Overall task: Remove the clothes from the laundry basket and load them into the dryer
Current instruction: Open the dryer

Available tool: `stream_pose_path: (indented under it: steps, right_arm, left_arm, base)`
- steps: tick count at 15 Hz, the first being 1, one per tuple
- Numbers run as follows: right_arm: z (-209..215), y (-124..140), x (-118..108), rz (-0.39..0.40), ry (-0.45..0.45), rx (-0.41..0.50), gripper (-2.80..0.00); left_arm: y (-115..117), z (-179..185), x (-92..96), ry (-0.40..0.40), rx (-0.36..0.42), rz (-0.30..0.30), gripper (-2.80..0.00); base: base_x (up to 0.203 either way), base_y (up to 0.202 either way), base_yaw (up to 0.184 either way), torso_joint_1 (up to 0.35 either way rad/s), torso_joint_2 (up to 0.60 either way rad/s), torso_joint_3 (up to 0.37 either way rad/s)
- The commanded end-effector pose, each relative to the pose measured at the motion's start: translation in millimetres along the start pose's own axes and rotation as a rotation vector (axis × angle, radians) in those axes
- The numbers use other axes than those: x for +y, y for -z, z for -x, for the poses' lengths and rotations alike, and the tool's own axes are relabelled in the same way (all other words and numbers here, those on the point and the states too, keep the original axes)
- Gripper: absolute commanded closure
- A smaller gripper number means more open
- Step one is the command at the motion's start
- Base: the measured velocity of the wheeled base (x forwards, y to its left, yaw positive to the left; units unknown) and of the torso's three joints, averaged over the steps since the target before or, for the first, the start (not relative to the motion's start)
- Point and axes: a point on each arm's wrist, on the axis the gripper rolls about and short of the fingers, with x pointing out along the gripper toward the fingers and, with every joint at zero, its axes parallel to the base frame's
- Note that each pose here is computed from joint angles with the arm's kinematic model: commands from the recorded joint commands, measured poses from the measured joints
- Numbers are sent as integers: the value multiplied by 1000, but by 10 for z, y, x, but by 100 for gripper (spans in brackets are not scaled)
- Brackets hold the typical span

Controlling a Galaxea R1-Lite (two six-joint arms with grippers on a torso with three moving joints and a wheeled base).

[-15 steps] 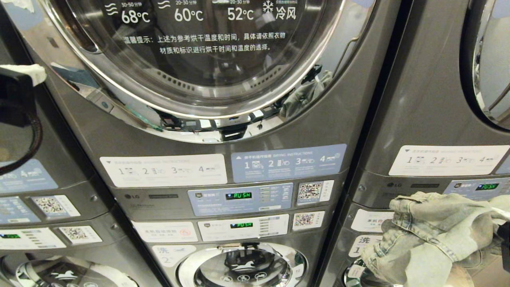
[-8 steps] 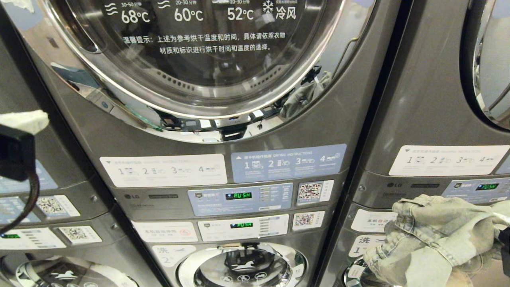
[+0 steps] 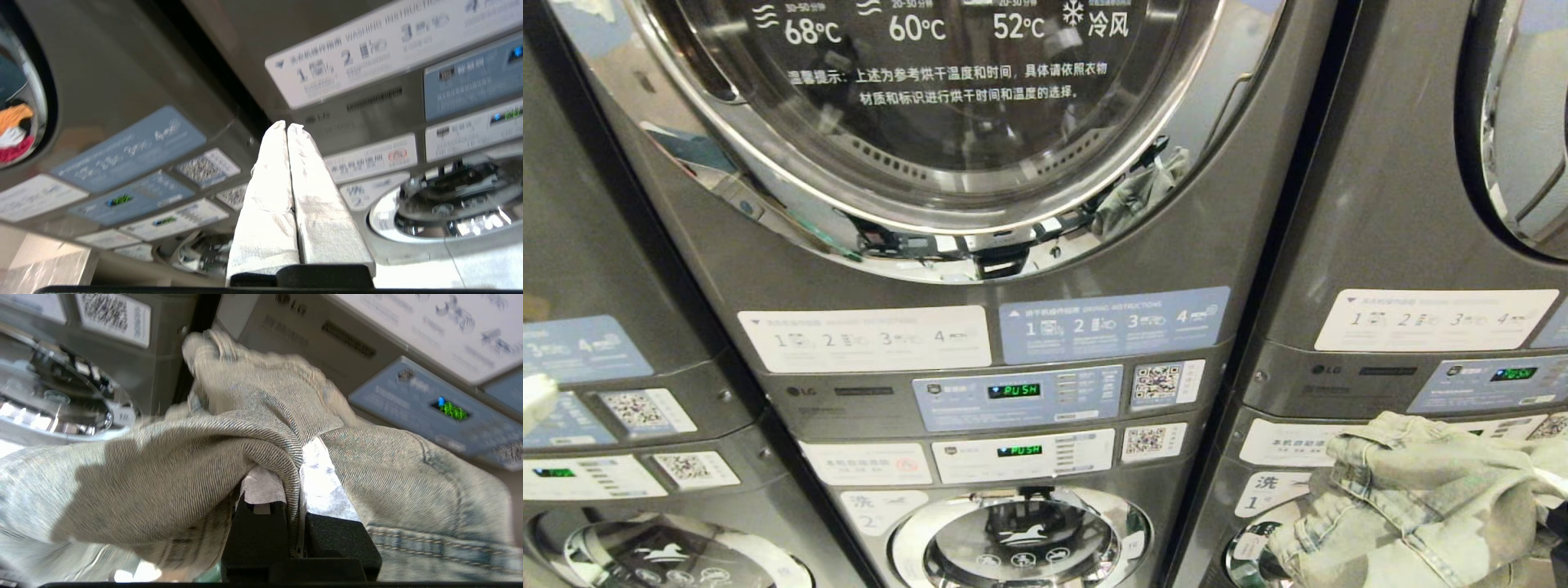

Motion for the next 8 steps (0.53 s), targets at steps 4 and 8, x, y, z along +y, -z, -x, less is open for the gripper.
stream_pose_path:
  steps: [4,8]
  right_arm:
    - [-23,2,-3,-2,0,8,0]
    - [-23,15,2,-2,3,15,0]
  left_arm:
    - [32,5,-14,5,4,-4,0]
    - [-82,-109,-30,12,16,-12,0]
  base:
    - [-129,0,1,-15,1,7]
    - [0,0,0,0,0,0]
